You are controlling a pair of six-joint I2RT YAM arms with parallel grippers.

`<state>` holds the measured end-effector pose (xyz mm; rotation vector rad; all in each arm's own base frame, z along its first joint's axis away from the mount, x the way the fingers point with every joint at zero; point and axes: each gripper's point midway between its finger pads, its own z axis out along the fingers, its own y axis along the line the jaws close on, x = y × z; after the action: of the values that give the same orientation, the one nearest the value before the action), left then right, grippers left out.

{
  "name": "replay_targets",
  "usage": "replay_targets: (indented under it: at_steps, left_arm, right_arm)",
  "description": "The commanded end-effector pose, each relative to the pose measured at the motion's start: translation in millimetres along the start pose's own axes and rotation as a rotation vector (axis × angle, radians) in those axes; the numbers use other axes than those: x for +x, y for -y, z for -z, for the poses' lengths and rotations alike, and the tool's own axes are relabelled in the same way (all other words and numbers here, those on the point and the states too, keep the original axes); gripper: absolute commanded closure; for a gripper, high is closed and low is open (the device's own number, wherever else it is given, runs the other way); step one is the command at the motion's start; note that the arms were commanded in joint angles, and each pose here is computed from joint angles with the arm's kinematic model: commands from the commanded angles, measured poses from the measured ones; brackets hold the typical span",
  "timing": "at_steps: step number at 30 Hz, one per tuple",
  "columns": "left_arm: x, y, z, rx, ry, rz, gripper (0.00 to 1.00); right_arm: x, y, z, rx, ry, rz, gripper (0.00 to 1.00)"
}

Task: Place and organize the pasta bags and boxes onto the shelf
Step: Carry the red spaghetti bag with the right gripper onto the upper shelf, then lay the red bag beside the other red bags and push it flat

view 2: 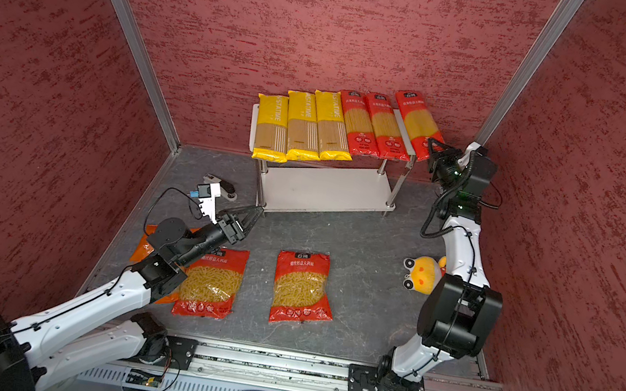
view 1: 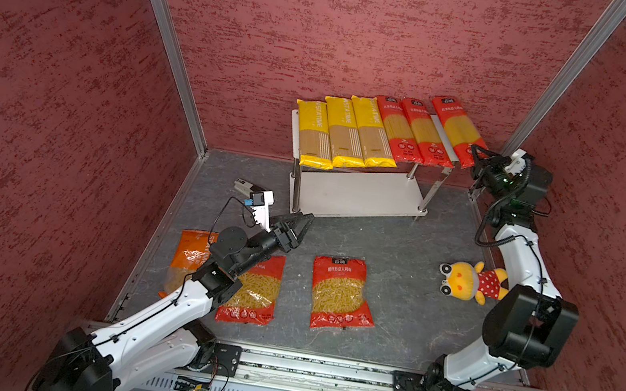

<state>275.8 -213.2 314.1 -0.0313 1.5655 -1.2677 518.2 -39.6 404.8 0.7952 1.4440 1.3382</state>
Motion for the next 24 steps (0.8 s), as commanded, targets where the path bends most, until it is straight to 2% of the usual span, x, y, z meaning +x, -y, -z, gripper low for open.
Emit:
replay_targets:
  at_steps: [1, 15, 19, 24]
  left_arm:
    - [-1, 2, -1, 0.003, 0.006, -0.011, 0.33]
    - [4, 4, -5, 0.009, -0.004, -0.012, 0.33]
    - [5, 3, -5, 0.005, -0.005, -0.013, 0.33]
    - [6, 2, -6, 0.004, -0.008, -0.012, 0.33]
  right_arm:
    - [-2, -93, 15, -0.240, 0.015, 0.122, 1.00]
    - [37, -59, -4, -0.175, -0.091, 0.036, 1.00]
    - [57, -63, 1, -0.203, -0.134, 0.005, 1.00]
    - [62, -58, 8, -0.183, -0.137, 0.005, 1.00]
